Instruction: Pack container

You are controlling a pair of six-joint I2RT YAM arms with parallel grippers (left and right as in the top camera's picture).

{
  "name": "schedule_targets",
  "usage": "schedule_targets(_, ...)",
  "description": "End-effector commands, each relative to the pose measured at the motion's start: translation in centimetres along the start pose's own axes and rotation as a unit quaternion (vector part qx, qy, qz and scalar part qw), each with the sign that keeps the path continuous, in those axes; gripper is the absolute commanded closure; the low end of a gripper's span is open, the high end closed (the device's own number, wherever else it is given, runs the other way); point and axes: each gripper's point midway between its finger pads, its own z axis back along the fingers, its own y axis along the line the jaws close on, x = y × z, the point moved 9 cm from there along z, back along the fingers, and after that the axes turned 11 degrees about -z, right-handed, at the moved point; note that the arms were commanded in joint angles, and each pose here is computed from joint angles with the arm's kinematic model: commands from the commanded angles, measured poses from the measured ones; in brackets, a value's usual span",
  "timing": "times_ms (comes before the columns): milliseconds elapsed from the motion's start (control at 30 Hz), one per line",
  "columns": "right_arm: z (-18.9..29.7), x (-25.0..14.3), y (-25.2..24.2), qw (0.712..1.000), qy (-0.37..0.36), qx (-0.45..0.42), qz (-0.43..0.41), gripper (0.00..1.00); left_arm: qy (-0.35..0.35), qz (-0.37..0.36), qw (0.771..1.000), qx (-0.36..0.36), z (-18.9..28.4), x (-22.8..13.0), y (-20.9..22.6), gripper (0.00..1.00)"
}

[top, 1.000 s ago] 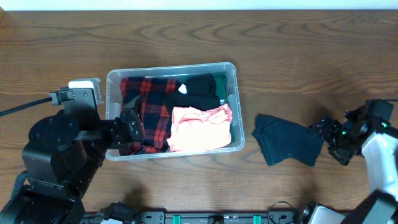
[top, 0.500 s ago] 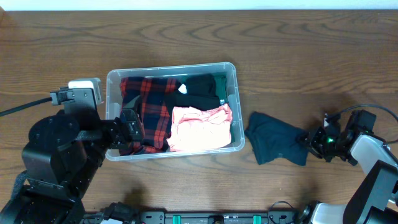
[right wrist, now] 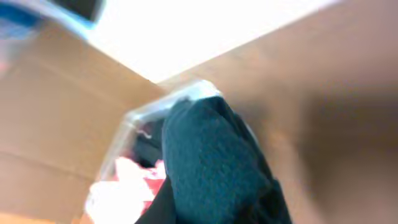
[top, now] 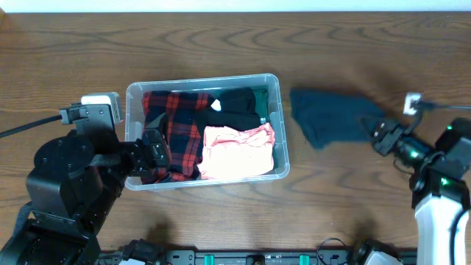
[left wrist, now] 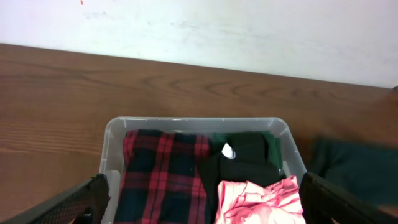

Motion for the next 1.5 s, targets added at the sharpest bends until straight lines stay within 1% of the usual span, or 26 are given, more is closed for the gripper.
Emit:
schedule_targets(0,-0.1,-0.2,5.5,0.992,0.057,0.102,-0.055,0.99,-0.006,-0.005,1.000,0.006,0.2,0.2,0.2,0.02)
schedule_targets(133,-1.6,0.5,9.6,0.988,0.029,0.147,-0.038,0.99,-0.006,-0.005,1.000,0.006,0.2,0.2,0.2,0.02)
schedule_targets(267,-4.1,-0.3,11.6,0.983,0.016,0.177,-0.050,0.99,-0.006,-0.005,1.000,0.006,0.2,0.2,0.2,0.02)
schedule_targets(367,-6.9,-1.6,11.9,0.982,0.016,0.174,-0.075,0.99,-0.006,-0.005,1.000,0.006,0.2,0.2,0.2,0.02)
schedule_targets(500,-11.5,-3.9,11.3,0.982,0.011,0.143,-0.122,0.99,-0.006,-0.005,1.000,0.006,0.2,0.2,0.2,0.02)
schedule_targets(667,-17.6,-8.2,10.4,0.982,-0.010,0.111,-0.150,0.99,-0.006,-0.005,1.000,0.006,0.2,0.2,0.2,0.02)
schedule_targets(733,-19.5,-10.0,9.7,0.984,-0.019,0.099,-0.150,0.99,-0.006,-0.005,1.000,0.006,0.2,0.2,0.2,0.02)
schedule_targets(833,-21.9,-12.7,7.0,0.986,-0.004,0.046,-0.162,0.99,-0.006,-0.005,1.000,0.006,0.2,0.2,0.2,0.02)
schedule_targets(1000,-24.3,-16.8,0.3,0.980,0.052,-0.067,-0.180,0.99,-0.006,-0.005,1.000,0.006,0.2,0.2,0.2,0.02)
schedule_targets(1100,-24.7,-18.4,-1.9,0.978,0.091,-0.090,-0.165,0.98,-0.006,-0.005,1.000,0.006,0.2,0.2,0.2,0.02)
schedule_targets(1133,-24.7,-18.5,-1.9,0.977,0.102,-0.087,-0.167,0.94,-0.006,-0.005,1.000,0.006,0.2,0.2,0.2,0.02)
schedule_targets(1200,-24.6,-18.4,-1.6,0.979,0.112,-0.073,-0.154,0.81,-0.006,-0.005,1.000,0.006,0.2,0.2,0.2,0.02)
schedule_targets(1267,-24.4,-18.0,-0.7,0.982,0.118,-0.056,-0.140,0.73,-0.006,-0.005,1.000,0.006,0.2,0.2,0.2,0.02)
schedule_targets(1300,-24.2,-17.7,0.0,0.983,0.119,-0.042,-0.130,0.71,-0.006,-0.005,1.000,0.006,0.2,0.2,0.2,0.02)
schedule_targets(1433,-23.0,-16.0,3.8,0.989,0.121,0.025,-0.081,0.53,-0.006,-0.005,1.000,0.006,0.2,0.2,0.2,0.02)
schedule_targets(1467,-22.6,-15.6,4.7,0.989,0.121,0.034,-0.076,0.52,-0.006,-0.005,1.000,0.006,0.2,0.3,0.2,0.02)
